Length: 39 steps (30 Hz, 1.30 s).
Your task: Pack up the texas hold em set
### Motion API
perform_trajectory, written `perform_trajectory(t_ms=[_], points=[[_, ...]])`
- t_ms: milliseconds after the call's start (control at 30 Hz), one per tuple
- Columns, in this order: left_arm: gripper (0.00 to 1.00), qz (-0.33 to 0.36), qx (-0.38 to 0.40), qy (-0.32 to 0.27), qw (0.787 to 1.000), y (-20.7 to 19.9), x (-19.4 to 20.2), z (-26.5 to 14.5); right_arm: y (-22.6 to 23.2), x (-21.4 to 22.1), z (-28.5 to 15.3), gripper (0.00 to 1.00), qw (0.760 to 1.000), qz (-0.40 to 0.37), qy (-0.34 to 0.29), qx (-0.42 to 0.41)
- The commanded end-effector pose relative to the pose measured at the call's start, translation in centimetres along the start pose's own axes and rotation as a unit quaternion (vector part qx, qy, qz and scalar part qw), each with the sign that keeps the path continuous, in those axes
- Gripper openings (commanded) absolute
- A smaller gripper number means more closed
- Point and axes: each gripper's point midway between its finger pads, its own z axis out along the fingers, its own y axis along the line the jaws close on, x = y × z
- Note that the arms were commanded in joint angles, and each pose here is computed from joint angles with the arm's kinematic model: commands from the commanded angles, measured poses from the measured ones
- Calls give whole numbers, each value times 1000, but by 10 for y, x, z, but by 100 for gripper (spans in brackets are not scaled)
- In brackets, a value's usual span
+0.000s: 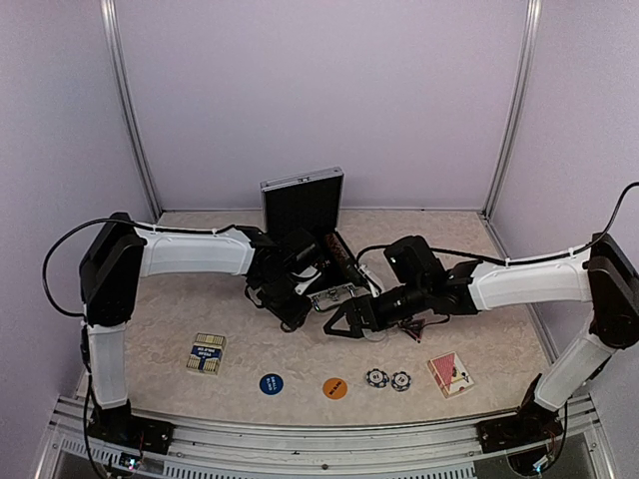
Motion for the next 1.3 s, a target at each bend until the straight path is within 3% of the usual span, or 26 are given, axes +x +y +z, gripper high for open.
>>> perform_trajectory(t_ms=[0,67,233,500,633,900,1267], points=[[53,-40,-9,-28,999,21,-3,-23,3,-19,3,100,1000,-23,-8,17],[58,-67,-4,-45,997,33,-3,-31,-1,-23,9,100,998,-39,2,46],[57,-139,16,-72,988,63,8,-39,-16,-28,23,100,990,-73,29,116],[55,-177,-35,-58,982,97,22,-33,3,-36,65,100,977,-149,57,139],[58,-216,-24,-93,972,115,21,-48,21,-46,89,100,982,-151,55,100],[63,-291,-28,-178,940,154,32,-102,-2,-45,137,100,967,-170,89,168],[64,-304,-30,-239,922,154,43,-155,-51,-44,162,89,940,-177,111,270]])
